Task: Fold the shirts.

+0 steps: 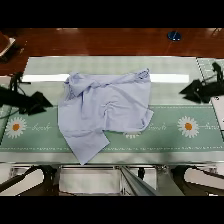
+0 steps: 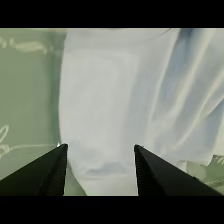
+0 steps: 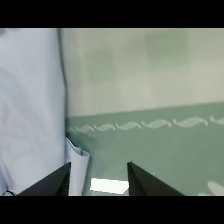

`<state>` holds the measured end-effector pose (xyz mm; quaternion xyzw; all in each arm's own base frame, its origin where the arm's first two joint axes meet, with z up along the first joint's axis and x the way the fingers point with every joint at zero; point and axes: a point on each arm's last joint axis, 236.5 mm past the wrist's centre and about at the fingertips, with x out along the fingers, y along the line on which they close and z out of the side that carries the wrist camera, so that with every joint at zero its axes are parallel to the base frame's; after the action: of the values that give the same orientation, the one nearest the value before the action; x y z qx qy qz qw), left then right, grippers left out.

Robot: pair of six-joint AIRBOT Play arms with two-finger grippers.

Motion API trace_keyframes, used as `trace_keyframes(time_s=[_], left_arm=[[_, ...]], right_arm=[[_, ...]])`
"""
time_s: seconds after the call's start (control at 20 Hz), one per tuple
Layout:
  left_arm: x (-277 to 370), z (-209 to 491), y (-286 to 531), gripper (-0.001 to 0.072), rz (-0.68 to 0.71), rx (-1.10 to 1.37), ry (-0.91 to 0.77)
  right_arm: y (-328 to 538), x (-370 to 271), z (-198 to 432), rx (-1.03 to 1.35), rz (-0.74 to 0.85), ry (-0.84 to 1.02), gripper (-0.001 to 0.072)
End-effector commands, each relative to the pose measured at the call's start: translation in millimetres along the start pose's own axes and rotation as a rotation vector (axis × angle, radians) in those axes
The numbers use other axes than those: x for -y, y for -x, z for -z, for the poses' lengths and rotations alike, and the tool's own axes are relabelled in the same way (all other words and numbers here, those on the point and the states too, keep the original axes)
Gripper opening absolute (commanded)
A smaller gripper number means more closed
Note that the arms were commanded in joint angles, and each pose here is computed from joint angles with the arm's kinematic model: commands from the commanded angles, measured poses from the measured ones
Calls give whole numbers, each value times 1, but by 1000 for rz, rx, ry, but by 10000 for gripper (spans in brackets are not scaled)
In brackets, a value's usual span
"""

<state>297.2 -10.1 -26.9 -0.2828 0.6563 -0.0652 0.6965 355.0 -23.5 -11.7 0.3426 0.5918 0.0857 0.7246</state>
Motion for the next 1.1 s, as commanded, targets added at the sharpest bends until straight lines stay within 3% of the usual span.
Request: trace_keyframes(time_s=[0.0,0.2,0.45,0.55,0.85,1.05], left_arm=[[-29,61,-37,509,25,-106,136],[-35,80,-74,509,67,-90,239],[-9,76,-100,478,196,-53,242],[-3,74,-107,40,195,-47,198],[8,73,-107,30,227,-40,160],[8,74,-107,30,229,-44,160]], right_arm=[[-23,24,76,12,17,-93,407],[-37,20,112,-1,-31,-120,407],[-38,20,110,9,-32,-133,407],[-39,19,113,-6,-34,-129,407],[-60,26,126,-65,108,-9,408],[-77,18,139,-162,35,-66,408]])
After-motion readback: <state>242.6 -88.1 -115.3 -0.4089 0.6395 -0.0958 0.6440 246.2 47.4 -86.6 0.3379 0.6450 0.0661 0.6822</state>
